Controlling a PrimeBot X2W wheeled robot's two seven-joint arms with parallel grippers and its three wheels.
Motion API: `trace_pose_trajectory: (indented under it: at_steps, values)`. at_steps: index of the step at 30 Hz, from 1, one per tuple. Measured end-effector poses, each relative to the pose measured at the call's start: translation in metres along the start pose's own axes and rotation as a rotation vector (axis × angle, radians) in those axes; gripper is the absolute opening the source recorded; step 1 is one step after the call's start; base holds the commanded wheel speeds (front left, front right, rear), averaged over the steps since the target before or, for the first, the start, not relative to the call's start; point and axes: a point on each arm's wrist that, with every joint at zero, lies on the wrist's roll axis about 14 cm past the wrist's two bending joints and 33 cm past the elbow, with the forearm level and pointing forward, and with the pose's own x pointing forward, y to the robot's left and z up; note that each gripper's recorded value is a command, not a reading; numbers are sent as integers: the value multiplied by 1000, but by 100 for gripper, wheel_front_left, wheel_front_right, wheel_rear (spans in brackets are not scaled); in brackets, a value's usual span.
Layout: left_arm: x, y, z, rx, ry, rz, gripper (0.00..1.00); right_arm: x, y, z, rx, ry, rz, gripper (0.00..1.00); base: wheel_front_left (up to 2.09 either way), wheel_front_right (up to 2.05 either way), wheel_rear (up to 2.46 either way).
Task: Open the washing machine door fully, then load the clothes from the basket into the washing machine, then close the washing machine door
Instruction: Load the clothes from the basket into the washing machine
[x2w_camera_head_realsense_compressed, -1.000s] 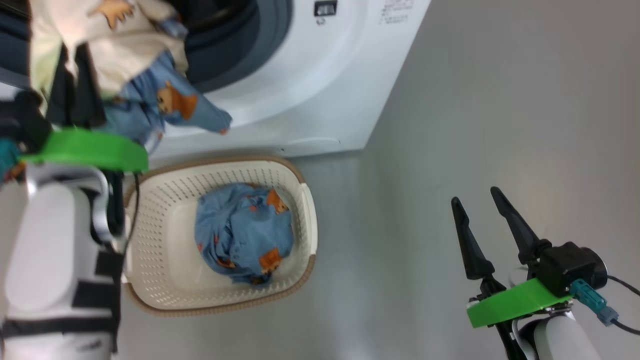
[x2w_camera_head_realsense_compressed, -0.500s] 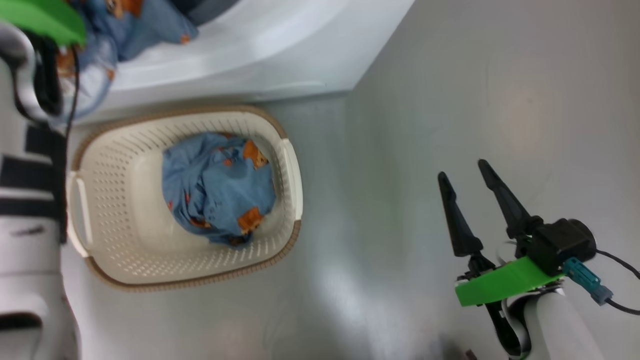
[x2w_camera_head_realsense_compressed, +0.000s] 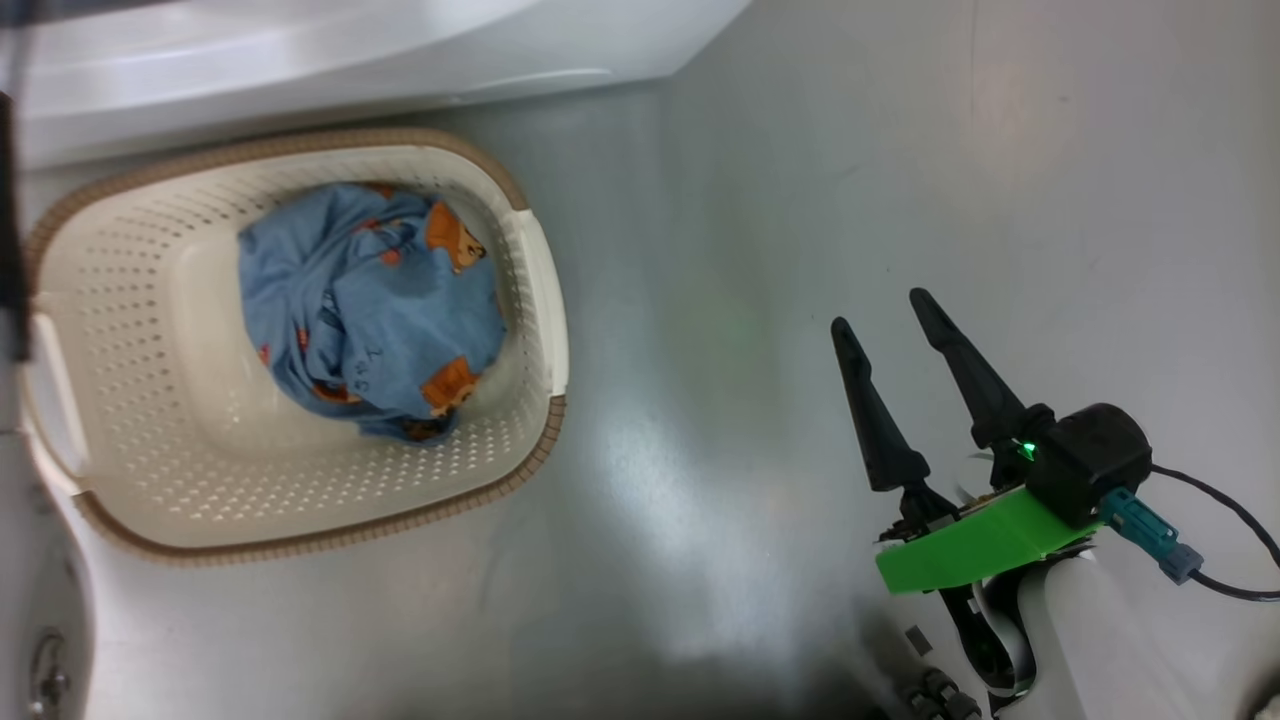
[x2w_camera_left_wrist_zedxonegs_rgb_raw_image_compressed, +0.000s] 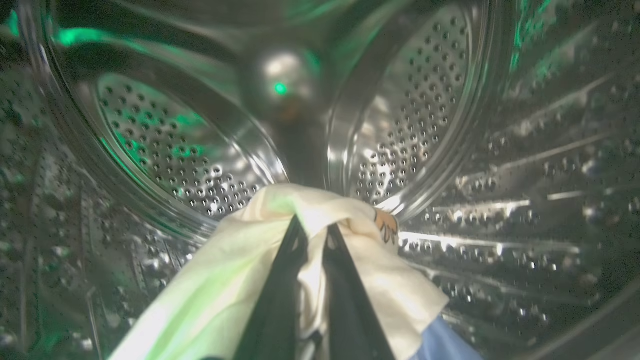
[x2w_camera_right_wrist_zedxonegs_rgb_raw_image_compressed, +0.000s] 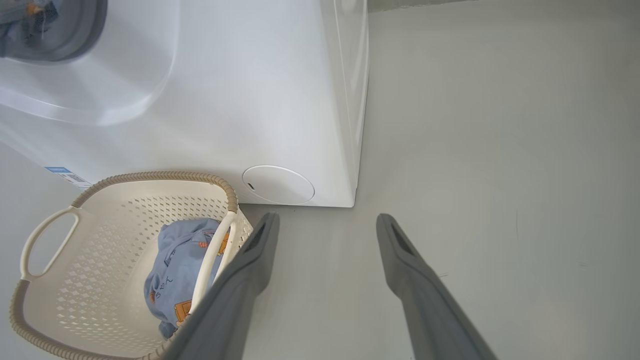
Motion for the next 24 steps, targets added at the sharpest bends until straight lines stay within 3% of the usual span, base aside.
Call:
trace_pose_trajectory:
  at_steps: [6, 20, 21, 22, 24]
  values:
    - [11, 0, 58, 38, -235, 10, 0, 3, -3, -11, 6, 25, -3, 100, 0, 0, 0]
    - [-10, 12, -15, -11, -21, 49, 0, 9, 0, -10, 10, 19, 8, 100, 0, 0, 0]
    - [-12, 12, -24, -25, 7, 53, 28, 9, 1, -10, 11, 18, 9, 100, 0, 0, 0]
    - [-14, 11, -28, -30, 23, 50, 100, 9, 1, -10, 11, 18, 10, 100, 0, 0, 0]
    - [-14, 11, -31, -39, 38, 55, 100, 9, 2, -10, 12, 18, 11, 100, 0, 0, 0]
